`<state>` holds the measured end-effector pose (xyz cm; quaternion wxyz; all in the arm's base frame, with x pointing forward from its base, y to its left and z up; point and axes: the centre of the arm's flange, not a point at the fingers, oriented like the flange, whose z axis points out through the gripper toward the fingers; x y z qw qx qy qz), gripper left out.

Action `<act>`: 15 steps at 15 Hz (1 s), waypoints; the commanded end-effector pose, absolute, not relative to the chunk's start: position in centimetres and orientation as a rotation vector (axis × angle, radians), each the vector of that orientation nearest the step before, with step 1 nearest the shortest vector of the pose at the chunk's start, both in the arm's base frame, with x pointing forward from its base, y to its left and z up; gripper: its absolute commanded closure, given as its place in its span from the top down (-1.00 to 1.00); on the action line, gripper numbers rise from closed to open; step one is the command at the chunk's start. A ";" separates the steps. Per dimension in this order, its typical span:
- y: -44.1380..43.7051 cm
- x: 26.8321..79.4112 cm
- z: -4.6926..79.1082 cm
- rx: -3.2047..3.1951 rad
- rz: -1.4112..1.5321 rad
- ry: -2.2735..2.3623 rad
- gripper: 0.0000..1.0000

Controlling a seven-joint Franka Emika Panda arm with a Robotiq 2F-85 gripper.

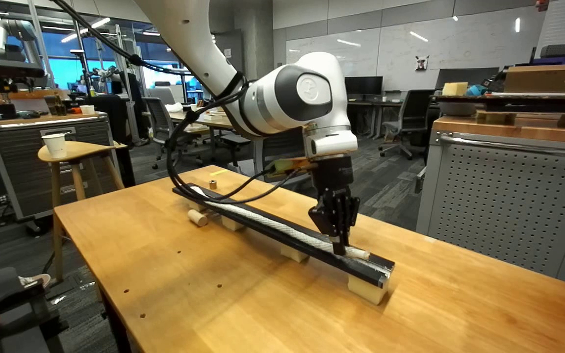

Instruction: Set the rope along the middle of the black object

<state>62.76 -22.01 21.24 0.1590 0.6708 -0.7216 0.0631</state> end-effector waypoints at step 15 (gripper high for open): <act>-23.4 65.4 21.2 1.918 0.240 -2.035 -0.95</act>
